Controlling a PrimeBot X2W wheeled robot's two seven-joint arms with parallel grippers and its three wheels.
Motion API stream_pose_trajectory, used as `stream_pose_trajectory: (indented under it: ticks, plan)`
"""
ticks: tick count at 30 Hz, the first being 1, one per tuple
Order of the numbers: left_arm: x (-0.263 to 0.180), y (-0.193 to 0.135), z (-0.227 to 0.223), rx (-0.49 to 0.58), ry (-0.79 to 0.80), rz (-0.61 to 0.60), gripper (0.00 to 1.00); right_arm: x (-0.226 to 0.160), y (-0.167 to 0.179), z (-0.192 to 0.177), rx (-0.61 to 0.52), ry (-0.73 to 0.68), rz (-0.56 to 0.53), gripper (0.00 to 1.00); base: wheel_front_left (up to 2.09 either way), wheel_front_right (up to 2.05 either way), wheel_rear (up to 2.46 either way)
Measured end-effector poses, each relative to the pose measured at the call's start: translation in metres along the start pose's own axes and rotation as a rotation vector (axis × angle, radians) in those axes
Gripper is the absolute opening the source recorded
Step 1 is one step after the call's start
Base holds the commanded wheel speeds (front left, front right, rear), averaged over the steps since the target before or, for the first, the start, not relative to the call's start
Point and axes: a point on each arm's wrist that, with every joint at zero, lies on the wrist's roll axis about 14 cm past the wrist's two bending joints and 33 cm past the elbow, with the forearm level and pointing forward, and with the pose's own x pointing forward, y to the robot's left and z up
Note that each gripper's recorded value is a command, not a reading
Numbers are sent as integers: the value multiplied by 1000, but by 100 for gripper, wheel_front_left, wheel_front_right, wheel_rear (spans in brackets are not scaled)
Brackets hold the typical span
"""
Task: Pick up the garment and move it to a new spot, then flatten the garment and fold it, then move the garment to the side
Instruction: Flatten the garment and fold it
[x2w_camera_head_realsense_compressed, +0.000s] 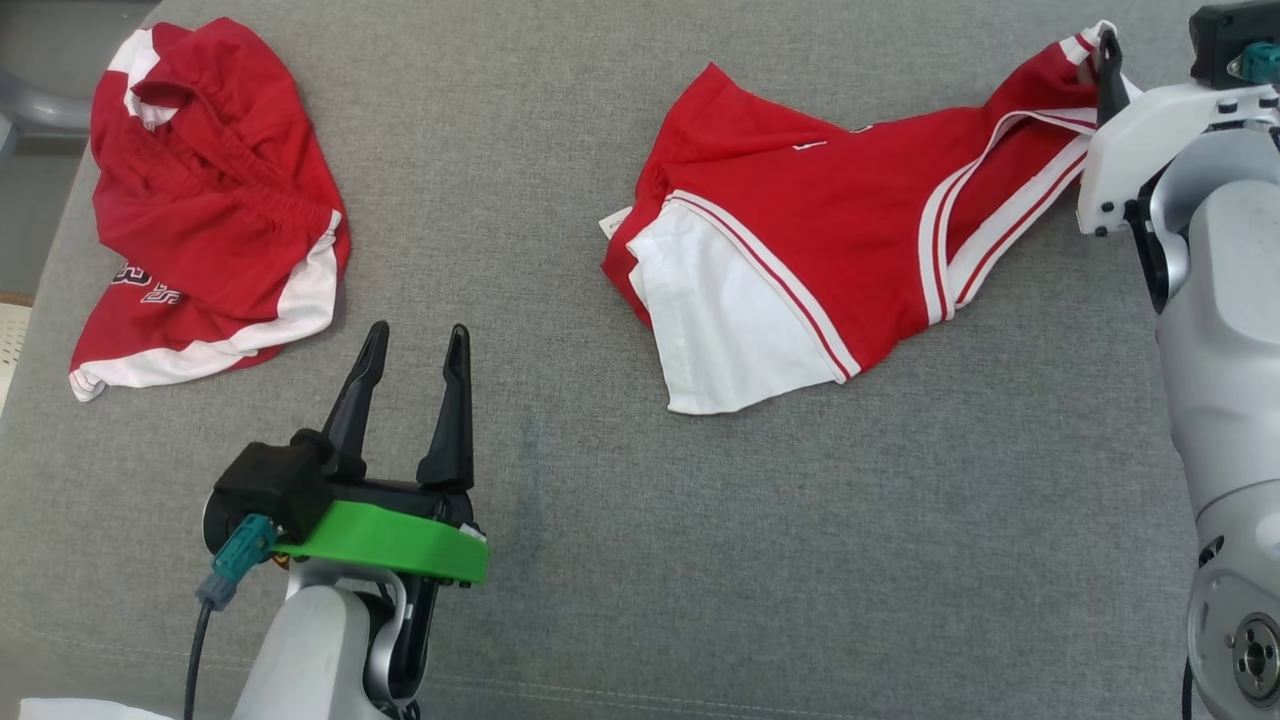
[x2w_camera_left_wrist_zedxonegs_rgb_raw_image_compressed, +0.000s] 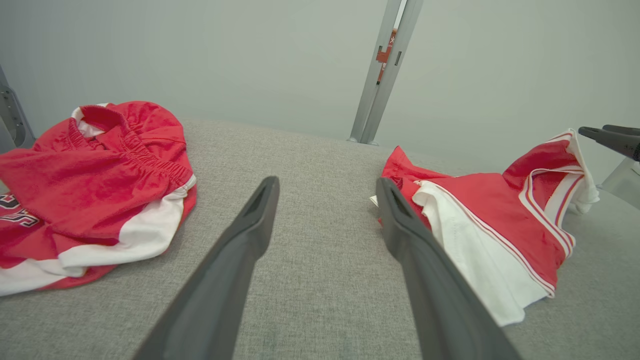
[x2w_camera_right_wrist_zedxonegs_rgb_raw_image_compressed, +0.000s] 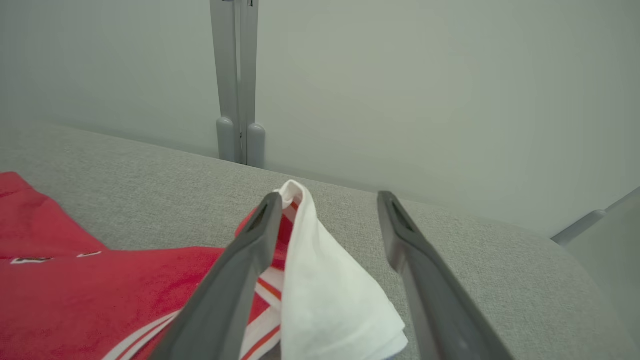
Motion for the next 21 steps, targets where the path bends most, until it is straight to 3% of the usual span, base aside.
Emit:
stream_pose_trajectory:
  ticks: [7,14,21]
  plan:
    - [-4,-6,6,1,-14,-15,100,-25,-1,-44,-34,155,14,100,0,0,0]
    - [-11,-13,9,-12,-22,-29,100,-59,66,-57,0,154,163,100,0,0,0]
    - [-11,-27,7,-20,-19,-67,100,-85,96,-76,49,202,246,100,0,0,0]
